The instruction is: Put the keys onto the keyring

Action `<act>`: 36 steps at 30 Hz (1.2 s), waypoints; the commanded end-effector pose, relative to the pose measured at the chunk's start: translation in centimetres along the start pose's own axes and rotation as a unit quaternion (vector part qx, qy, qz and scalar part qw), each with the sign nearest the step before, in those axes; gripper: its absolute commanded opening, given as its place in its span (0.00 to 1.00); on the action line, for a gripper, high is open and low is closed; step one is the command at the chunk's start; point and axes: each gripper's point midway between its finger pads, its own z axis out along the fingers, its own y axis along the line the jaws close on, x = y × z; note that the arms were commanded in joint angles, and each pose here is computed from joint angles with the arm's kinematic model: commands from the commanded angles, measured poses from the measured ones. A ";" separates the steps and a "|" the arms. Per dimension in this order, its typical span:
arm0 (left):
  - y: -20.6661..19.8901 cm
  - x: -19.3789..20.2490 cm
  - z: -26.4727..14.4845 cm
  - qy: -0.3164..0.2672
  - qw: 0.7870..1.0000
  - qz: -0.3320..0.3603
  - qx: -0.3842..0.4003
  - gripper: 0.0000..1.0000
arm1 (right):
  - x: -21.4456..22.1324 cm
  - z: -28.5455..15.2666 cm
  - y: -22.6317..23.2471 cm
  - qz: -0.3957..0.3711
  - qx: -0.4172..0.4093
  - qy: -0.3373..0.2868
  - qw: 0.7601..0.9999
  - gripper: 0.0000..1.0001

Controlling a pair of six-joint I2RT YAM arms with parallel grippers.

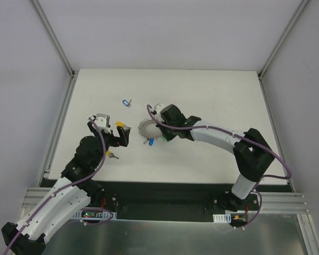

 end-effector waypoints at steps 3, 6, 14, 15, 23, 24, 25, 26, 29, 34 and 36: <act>0.7 -0.3 0.3 0.005 1.000 0.013 -0.018 0.99 | 4.7 -0.4 0.5 0.057 0.018 0.033 0.998 0.01; 0.1 0.0 0.6 0.014 1.000 0.011 -0.003 0.99 | 6.8 -0.4 1.4 0.055 0.012 0.062 0.996 0.01; -0.2 0.0 0.5 0.015 1.000 0.007 0.004 0.99 | 7.9 -3.1 4.1 0.077 -0.031 0.111 0.990 0.37; -0.2 0.0 0.5 0.015 1.000 0.008 0.004 0.99 | 7.5 -3.7 4.5 0.079 -0.040 0.113 0.990 0.43; -1.4 0.6 0.7 0.030 0.999 0.004 0.035 0.99 | 6.4 -7.0 1.7 0.042 -0.022 0.113 0.992 0.51; -1.4 0.6 0.7 0.031 0.999 0.004 0.036 0.99 | 6.8 -6.6 1.1 0.040 -0.020 0.111 0.993 0.48; -1.5 0.8 0.7 0.033 0.999 0.005 0.037 0.99 | 6.7 -6.5 0.7 0.034 -0.025 0.105 0.994 0.47; -1.6 0.9 0.7 0.035 0.998 0.006 0.042 0.99 | 6.7 -6.2 -0.1 0.013 -0.030 0.099 0.995 0.47; -2.0 1.0 0.8 0.041 0.998 0.009 0.053 0.99 | 6.4 -5.2 -1.4 -0.009 -0.036 0.078 0.996 0.44; -2.4 1.2 0.9 0.047 0.997 0.015 0.065 0.99 | 5.6 -2.9 -3.1 -0.070 -0.040 0.057 0.995 0.39; -2.5 1.4 1.0 0.054 0.996 0.015 0.067 0.99 | 5.4 -2.5 -3.7 -0.097 -0.034 0.063 0.993 0.39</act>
